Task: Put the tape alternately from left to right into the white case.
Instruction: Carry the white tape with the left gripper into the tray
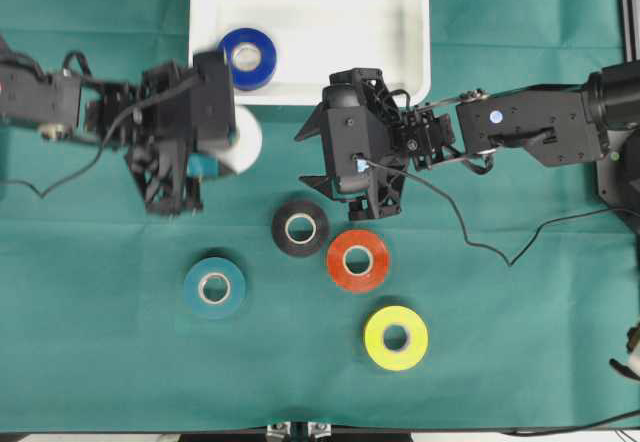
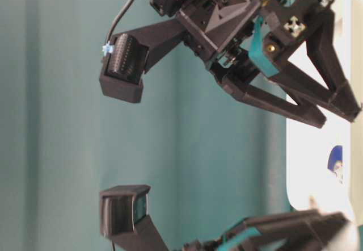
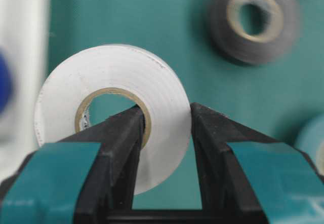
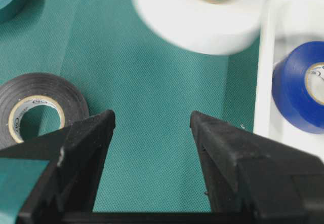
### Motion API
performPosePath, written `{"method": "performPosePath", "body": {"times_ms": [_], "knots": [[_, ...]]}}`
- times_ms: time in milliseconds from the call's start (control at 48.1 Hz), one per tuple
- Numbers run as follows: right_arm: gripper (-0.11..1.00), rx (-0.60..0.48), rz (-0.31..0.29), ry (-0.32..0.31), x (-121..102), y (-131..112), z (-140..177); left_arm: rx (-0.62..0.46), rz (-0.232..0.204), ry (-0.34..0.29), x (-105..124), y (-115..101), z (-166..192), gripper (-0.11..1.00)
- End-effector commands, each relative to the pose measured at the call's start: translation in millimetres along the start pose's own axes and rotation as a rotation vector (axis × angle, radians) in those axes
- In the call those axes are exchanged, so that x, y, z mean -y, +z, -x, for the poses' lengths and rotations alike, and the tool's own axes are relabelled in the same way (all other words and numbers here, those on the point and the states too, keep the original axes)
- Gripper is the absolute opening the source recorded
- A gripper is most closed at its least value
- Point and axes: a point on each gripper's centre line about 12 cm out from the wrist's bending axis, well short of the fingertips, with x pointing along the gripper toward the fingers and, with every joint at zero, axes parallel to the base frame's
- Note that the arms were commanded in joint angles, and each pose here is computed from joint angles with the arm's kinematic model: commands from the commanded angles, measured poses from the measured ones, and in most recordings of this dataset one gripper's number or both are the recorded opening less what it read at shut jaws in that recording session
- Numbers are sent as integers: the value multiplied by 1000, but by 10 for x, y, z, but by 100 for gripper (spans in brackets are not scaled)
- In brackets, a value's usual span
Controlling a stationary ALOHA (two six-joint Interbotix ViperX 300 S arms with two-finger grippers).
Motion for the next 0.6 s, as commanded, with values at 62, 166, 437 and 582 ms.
{"method": "performPosePath", "body": {"times_ms": [62, 166, 437, 582], "knots": [[68, 41, -2, 2, -5, 120, 86, 49, 12, 45, -246, 129, 103, -3], [68, 40, -2, 2, -5, 114, 86, 59, -7, 77, -408, 170, 118, -3], [68, 41, -2, 3, -6, 116, 86, 65, -44, 145, -756, 242, 120, -3], [68, 42, -2, 3, -7, 117, 86, 54, -41, 151, -801, 235, 79, -3]]}}
